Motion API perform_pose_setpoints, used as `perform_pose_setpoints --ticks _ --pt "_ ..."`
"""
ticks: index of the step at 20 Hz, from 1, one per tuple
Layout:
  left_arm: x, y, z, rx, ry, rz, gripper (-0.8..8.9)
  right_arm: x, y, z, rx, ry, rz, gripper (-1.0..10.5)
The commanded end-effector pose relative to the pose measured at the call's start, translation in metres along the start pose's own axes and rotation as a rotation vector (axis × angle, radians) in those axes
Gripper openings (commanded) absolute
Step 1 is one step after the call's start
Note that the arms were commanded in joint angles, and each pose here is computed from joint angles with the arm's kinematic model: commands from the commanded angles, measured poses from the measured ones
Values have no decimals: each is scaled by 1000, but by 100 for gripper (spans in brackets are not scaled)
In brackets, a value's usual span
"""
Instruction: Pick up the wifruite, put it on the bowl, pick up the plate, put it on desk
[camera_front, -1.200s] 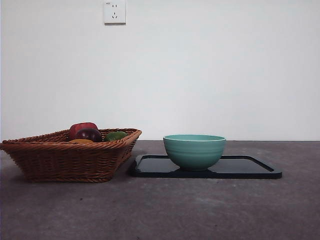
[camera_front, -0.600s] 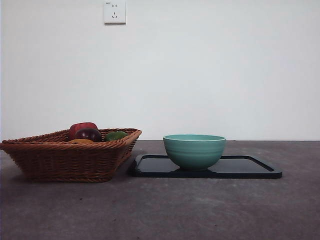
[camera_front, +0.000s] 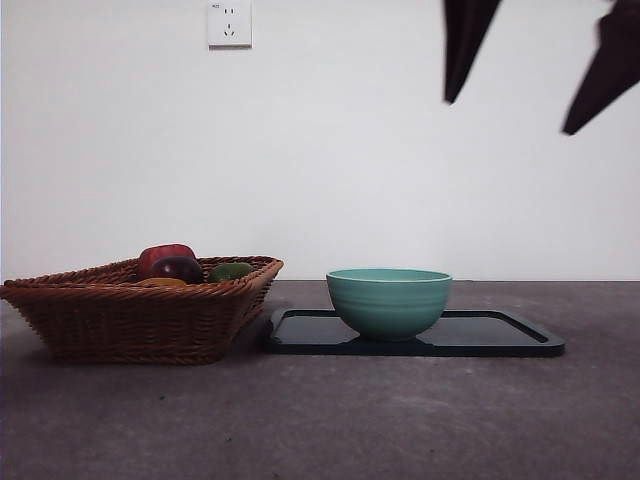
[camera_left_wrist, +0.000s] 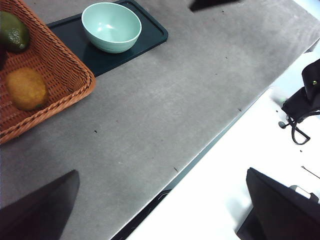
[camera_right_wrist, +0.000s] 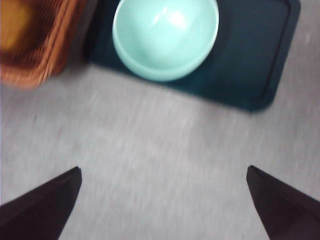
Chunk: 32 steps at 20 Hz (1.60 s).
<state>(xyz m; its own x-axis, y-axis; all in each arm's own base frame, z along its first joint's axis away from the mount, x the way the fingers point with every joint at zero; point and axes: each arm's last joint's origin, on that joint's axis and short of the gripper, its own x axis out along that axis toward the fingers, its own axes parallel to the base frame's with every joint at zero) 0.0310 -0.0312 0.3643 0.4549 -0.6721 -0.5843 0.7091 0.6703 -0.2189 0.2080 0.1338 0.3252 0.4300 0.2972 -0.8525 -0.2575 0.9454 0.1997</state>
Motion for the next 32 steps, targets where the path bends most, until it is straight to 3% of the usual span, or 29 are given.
perform_pose_setpoints --ticks 1,9,19,22,26,32 --pt "-2 -1 3 28 -16 -11 535 13 -1 35 -24 14 6 610" --pt "-2 -1 4 32 -29 -11 534 78 -27 107 3 139 -73 610" --pt "-2 -1 4 33 -30 -11 534 174 -46 111 11 312 -60 609" --pt "-2 -1 4 32 -29 -11 535 184 -47 111 18 308 -41 486" --pt "-2 -1 4 33 -30 -11 534 184 -46 113 31 292 -15 192" --pt "-2 -1 4 33 -30 -11 535 184 -48 113 34 290 -17 9"
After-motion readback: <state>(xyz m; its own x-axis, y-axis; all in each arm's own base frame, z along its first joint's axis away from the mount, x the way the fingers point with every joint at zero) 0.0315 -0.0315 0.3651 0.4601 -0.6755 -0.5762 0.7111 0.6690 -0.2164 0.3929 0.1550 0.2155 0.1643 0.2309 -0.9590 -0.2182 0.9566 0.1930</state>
